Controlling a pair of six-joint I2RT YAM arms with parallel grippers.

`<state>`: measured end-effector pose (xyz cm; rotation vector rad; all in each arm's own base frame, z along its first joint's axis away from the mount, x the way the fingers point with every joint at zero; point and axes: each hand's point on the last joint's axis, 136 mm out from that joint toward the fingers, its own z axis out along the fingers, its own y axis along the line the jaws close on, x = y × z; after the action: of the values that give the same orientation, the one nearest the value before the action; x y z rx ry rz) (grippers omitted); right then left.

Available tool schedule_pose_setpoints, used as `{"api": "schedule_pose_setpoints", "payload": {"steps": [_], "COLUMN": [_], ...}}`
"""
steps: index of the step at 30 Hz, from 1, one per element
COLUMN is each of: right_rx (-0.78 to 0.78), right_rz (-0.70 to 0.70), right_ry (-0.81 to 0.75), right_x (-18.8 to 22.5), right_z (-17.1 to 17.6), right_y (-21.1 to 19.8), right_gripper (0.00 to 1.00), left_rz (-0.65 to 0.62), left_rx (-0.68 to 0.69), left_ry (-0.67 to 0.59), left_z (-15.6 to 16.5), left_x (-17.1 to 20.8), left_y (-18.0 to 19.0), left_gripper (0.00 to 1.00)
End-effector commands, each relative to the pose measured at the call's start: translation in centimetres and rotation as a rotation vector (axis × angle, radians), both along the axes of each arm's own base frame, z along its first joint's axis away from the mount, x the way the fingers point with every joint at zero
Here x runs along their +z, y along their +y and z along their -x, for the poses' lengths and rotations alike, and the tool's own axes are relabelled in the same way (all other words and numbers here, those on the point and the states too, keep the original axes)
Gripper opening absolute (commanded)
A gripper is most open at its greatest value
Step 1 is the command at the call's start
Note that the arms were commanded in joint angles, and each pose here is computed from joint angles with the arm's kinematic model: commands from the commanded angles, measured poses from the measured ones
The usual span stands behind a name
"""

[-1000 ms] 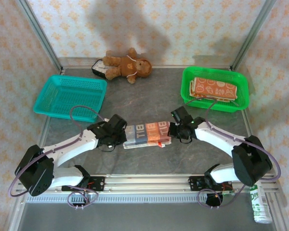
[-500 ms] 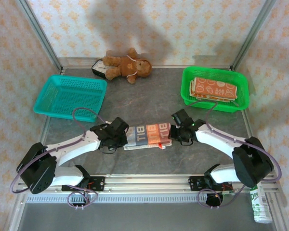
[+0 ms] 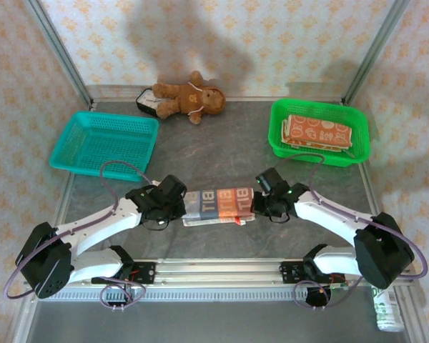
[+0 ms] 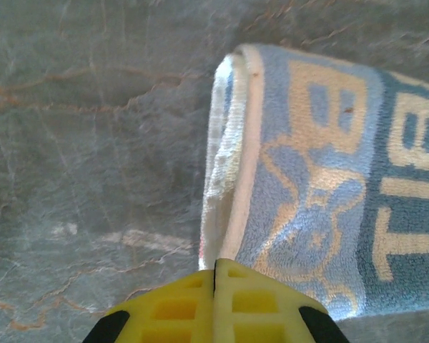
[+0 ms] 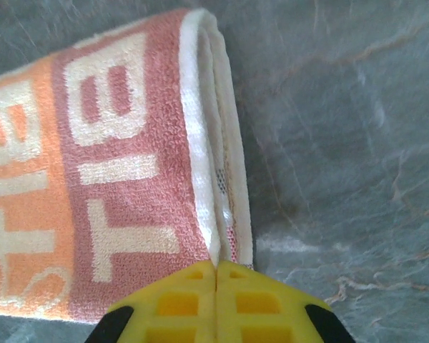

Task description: Fold and stack the towels

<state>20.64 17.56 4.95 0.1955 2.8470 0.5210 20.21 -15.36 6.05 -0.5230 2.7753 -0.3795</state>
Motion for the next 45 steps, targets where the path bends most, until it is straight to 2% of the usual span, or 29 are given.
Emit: {"api": "schedule_pose_setpoints", "payload": {"steps": [1, 8, 10, 13, 15, 17, 18, 19, 29, 38, 45], "right_rx": [-0.037, -0.030, -0.027, -0.017, -0.008, 0.000, 0.002, 0.003, 0.016, 0.005, -0.009], "right_rz": [0.028, 0.062, 0.078, 0.075, 0.077, 0.073, 0.075, 0.078, 0.096, 0.068, 0.065], "right_ry": [0.013, 0.051, 0.051, 0.030, 0.010, -0.026, -0.043, -0.064, -0.077, -0.074, -0.096], "right_x": [-1.2, -3.7, -3.9, -3.2, -2.3, -1.3, -0.9, -0.5, -1.5, -2.1, -1.7], "right_z": [0.8, 2.0, 2.1, 1.9, 1.6, 1.1, 0.9, 0.5, -1.9, -2.2, -1.8], "right_y": [-0.6, -0.7, -1.0, -1.0, -1.0, -0.9, -0.9, -0.9, 0.8, 1.9, 2.5], "right_gripper": [0.00, 0.00, 0.06, 0.12, 0.27, 0.34, 0.40, 0.41, 0.42, 0.44, 0.45], "left_rz": [-0.012, -0.049, -0.057, -0.062, -0.073, -0.091, -0.099, -0.106, -0.151, -0.151, -0.134], "left_rx": [0.012, -0.008, -0.012, -0.021, -0.030, -0.040, -0.050, -0.057, -0.117, -0.112, -0.104], "left_ry": [0.035, 0.094, 0.098, 0.095, 0.084, 0.064, 0.050, 0.035, 0.005, 0.057, 0.072], "left_z": [1.2, 2.4, 2.4, 2.3, 2.0, 1.6, 1.4, 1.0, -1.8, -1.1, -0.7], "left_x": [-1.4, -4.2, -4.4, -4.1, -3.5, -2.7, -2.3, -1.9, -2.7, -5.3, -6.0], "left_y": [0.4, 0.5, 0.5, 0.4, 0.5, 0.6, 0.6, 0.6, -0.1, -0.1, -0.2], "left_gripper": [0.00, 0.00, 0.00, 0.14, 0.23, 0.41, 0.45, 0.48, 0.46, 0.34, 0.31]}}
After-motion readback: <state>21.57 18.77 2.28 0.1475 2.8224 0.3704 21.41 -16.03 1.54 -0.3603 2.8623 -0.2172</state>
